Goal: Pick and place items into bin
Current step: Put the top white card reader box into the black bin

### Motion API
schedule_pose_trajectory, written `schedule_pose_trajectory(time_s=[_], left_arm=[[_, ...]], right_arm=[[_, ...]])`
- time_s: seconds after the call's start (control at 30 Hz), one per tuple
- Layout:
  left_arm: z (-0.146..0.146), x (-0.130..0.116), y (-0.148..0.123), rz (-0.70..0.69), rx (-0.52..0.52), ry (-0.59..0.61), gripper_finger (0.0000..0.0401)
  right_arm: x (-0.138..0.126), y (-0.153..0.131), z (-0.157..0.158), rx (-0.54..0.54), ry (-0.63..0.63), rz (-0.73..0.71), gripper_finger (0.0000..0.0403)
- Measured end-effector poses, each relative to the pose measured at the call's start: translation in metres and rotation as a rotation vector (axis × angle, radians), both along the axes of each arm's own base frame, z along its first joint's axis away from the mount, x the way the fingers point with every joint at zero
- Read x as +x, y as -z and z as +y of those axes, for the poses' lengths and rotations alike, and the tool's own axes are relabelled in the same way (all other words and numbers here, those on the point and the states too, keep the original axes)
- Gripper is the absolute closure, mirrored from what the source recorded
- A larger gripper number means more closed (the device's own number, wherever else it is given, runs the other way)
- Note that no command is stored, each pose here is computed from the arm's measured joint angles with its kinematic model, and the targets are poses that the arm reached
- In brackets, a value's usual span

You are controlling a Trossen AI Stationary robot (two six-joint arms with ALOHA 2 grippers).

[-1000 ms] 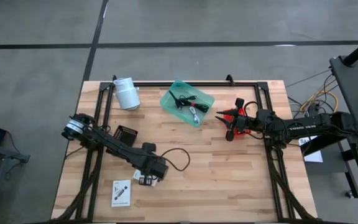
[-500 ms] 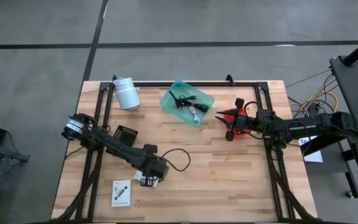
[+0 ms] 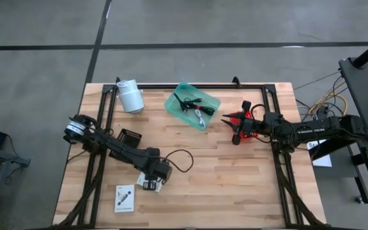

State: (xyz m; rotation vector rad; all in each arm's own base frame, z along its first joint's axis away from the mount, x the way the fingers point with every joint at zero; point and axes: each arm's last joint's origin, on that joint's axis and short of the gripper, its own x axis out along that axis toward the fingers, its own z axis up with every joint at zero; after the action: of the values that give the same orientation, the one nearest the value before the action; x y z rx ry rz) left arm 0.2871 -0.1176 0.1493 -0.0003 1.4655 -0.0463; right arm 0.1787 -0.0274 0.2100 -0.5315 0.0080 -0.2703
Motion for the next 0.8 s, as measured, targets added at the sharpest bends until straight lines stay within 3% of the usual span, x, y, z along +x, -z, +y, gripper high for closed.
schedule_pose_trajectory(time_s=[0.33, 0.8], left_arm=[[0.003, 0.003, 0.002, -0.003, -0.048, -0.010, 0.0393], [0.023, 0.014, -0.009, -0.037, -0.076, -0.282, 0.0397]], right_arm=[[0.000, 0.000, 0.000, 0.000, 0.000, 0.000, 0.0335], [0.000, 0.000, 0.000, 0.000, 0.000, 0.000, 0.0335]])
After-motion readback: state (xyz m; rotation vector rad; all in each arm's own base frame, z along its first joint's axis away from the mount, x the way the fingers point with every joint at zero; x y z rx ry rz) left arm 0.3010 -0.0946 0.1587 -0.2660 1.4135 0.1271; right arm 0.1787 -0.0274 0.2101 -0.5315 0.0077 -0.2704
